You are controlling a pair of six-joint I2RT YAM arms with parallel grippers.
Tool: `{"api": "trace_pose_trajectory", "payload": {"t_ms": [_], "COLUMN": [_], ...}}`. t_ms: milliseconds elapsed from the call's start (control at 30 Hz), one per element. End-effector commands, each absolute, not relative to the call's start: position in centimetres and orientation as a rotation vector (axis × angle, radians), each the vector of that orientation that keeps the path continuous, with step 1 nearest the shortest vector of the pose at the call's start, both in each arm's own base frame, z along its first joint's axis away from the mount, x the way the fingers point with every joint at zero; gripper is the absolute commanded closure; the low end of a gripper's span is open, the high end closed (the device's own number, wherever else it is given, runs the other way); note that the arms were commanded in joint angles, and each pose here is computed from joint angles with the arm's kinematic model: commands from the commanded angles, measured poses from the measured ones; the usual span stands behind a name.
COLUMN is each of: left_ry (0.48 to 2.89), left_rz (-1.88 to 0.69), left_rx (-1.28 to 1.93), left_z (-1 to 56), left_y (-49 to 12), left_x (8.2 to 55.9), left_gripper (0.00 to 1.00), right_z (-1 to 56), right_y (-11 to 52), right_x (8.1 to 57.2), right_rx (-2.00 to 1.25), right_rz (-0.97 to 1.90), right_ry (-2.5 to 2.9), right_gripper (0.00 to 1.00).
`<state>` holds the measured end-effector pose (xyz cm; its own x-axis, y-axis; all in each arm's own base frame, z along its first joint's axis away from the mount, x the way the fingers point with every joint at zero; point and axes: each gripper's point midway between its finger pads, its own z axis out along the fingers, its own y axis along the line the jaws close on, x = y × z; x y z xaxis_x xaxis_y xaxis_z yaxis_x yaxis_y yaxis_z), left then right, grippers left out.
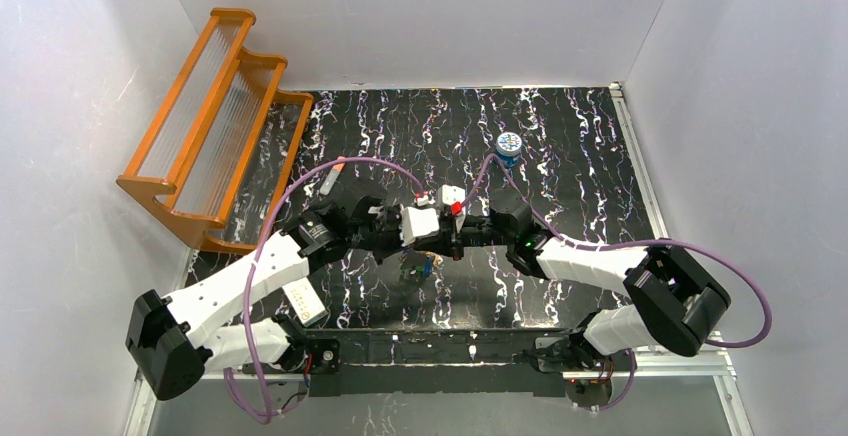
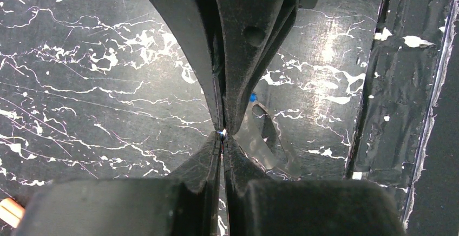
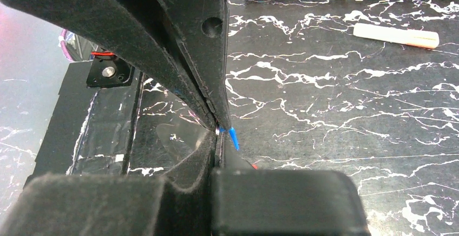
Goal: Put the keys on the keyring
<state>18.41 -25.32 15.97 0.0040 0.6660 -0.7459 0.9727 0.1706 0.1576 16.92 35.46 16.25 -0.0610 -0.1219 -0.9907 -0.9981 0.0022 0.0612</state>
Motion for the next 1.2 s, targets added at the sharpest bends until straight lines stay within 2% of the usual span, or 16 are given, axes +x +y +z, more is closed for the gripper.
{"api": "trace_pose_trajectory", "payload": {"t_ms": [0,200,367,633,767,1167], "left_ry": [1.654,1.57,1.479,1.321,1.272,1.273], "left_rz": [-0.585,-0.553,-0.549,-0.696,-0.751,-0.83], "left_rx": [1.517,1.336,1.158,1.091,1.106,1.16], "left_z": [17.7,19.5,21.0,22.0,22.1,21.0], "left_y": [-25.8,-24.9,-23.8,-24.2,-24.8,-25.9], "left_x": [17.9,18.4,18.4,16.1,15.2,14.4], "left_gripper": [0.93,0.8,0.74,0.68,0.7,0.91], "right_z": [17.7,19.1,20.4,21.9,22.6,23.3], "right_y": [35.9,35.1,34.6,34.3,34.2,34.3], "right_x": [17.5,16.6,15.3,13.5,12.9,13.0], "right_rx": [-1.254,-1.196,-1.177,-1.208,-1.214,-1.203], "right_rz": [1.173,1.189,1.233,1.283,1.315,1.324], "right_ry": [1.28,1.177,1.083,0.966,0.928,0.914], "right_gripper": [0.99,0.99,0.99,0.99,0.99,0.99]}}
